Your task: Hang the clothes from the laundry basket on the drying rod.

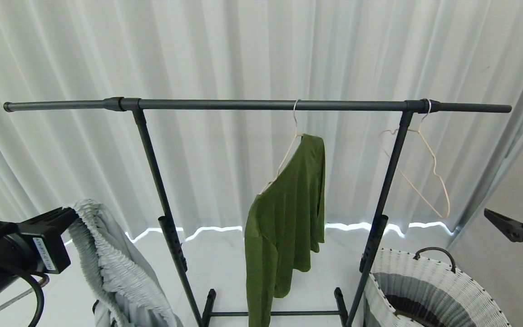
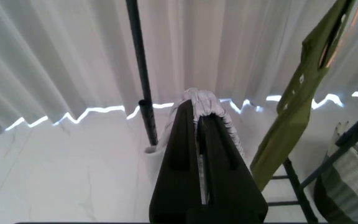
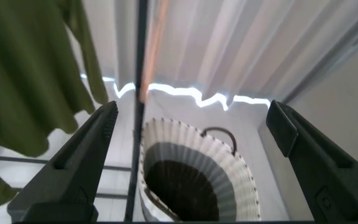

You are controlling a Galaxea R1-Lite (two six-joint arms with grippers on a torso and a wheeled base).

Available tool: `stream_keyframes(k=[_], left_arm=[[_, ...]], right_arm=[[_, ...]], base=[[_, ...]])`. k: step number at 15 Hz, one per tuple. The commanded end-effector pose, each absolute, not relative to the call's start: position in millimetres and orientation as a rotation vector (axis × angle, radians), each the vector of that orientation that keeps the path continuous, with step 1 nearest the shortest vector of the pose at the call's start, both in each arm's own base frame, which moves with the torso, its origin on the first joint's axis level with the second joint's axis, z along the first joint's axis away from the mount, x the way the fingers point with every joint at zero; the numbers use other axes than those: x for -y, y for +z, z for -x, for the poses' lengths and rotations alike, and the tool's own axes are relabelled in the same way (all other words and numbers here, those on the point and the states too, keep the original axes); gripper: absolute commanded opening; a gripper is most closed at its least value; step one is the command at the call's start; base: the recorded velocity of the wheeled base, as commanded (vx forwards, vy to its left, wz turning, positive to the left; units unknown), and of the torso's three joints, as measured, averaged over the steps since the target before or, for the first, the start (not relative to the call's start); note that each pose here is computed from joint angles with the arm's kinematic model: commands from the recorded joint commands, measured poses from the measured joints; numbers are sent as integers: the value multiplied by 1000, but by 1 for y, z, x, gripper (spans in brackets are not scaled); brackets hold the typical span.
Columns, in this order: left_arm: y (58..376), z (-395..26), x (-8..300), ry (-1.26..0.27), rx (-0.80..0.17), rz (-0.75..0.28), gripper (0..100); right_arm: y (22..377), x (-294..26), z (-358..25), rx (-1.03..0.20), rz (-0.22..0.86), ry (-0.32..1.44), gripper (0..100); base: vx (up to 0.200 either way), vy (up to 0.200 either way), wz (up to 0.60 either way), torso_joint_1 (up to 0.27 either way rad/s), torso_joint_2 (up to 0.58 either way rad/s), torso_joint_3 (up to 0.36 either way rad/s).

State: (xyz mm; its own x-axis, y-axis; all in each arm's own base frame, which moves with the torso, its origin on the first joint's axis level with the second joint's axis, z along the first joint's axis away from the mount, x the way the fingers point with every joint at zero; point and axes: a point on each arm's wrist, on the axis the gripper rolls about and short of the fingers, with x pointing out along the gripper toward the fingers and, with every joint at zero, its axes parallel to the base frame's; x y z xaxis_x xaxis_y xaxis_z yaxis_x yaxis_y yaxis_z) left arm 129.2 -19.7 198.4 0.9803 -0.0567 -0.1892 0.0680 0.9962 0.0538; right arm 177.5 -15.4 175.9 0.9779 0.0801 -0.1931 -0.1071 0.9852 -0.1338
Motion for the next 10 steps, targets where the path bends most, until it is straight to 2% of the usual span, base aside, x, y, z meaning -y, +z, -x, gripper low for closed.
stream_keyframes(k=[1,3,10], left_arm=[[199,-130,20,-61,-187,-62,0],[198,-130,20,-61,-189,-59,0],[196,-129,20,-63,-198,-62,0]], right_arm=[[176,15,-178,-190,145,97,100],[176,15,-178,-190,145,97,100],[175,15,-178,-193,146,98,100]], base=[[0,0,0,0,0,0],[0,0,0,0,0,0],[200,0,0,-1,0,2]])
